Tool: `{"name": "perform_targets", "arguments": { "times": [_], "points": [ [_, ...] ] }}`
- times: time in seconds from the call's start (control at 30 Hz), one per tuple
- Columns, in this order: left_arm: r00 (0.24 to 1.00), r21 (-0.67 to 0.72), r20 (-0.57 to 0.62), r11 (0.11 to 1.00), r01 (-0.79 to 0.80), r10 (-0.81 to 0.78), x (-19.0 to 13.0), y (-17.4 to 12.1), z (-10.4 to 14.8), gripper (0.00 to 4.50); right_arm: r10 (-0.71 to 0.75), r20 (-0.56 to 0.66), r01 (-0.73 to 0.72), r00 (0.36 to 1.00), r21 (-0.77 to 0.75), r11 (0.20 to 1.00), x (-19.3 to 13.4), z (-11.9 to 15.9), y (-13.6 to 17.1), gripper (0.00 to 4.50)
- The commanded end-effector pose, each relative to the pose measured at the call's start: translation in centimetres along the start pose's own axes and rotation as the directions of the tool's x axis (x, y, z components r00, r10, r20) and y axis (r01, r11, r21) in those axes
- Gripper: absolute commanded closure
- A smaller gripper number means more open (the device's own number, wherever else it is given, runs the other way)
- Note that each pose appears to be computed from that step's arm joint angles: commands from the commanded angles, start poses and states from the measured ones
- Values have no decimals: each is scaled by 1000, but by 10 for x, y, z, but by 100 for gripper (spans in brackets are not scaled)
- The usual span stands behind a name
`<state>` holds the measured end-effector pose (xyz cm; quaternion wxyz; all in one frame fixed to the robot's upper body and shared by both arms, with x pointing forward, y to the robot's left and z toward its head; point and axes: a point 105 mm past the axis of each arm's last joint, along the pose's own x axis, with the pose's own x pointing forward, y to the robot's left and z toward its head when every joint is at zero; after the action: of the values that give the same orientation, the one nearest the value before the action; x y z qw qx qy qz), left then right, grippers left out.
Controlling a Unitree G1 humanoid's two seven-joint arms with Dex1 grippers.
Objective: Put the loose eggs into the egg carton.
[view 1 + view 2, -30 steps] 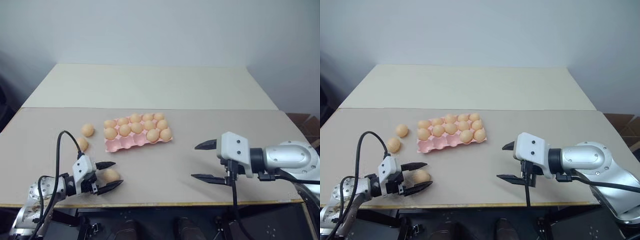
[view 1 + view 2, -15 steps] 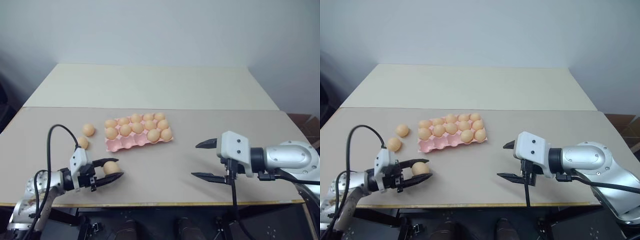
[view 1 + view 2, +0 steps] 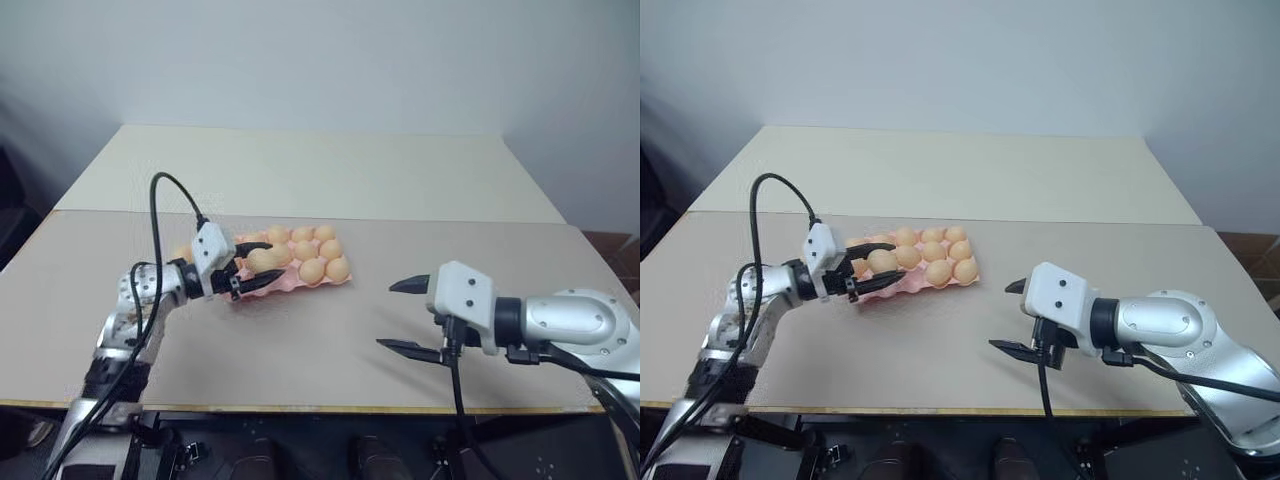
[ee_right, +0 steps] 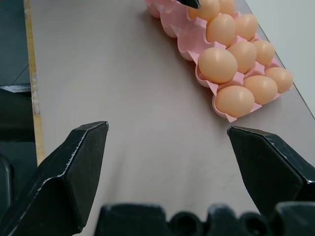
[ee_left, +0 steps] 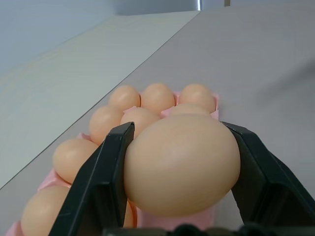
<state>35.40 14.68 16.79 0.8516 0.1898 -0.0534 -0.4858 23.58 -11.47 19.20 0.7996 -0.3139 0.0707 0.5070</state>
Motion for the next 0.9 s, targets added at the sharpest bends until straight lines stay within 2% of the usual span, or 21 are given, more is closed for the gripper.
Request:
{"name": "perform_targets", "arguments": {
  "times": [0.03, 0.27, 0.33, 0.47, 0.5, 0.63, 0.73, 0.8, 0.9],
  "points": [
    [999, 22, 52, 1000, 6, -7, 13, 11, 9, 202, -42, 5, 42, 999, -28, 999, -5, 6, 0, 0],
    [995, 62, 27, 993, 97, -99, 28, 7, 3, 202, -74, -12, 74, 997, -6, 997, -8, 1, 3, 0],
    [991, 12, 7, 991, 135, -135, 27, 4, -3, 132, -81, -14, 81, 997, 2, 997, -8, 1, 3, 0],
    [994, 39, 9, 993, 109, -109, 27, 7, -4, 12, -68, -23, 68, 997, 28, 997, -8, -3, 6, 0],
    [996, 48, 13, 995, 89, -90, 27, 9, -4, 2, -67, -24, 67, 997, 28, 997, -8, -3, 6, 0],
    [996, 72, 60, 996, 60, -64, 25, 12, 5, 2, -63, -22, 64, 998, 26, 998, -8, -3, 5, 0],
    [992, 73, 114, 996, 49, -57, 10, 14, 19, 2, -39, -24, 40, 999, 21, 999, -9, -2, 6, 0],
    [992, 78, 124, 997, 8, -18, -10, 16, 26, 2, -23, -24, 23, 999, 10, 1000, -10, -1, 6, 0],
    [995, 97, 73, 992, -76, 69, -45, 18, 29, 2, -11, -20, 11, 1000, -4, 1000, -10, 1, 4, 0]
  ]
}}
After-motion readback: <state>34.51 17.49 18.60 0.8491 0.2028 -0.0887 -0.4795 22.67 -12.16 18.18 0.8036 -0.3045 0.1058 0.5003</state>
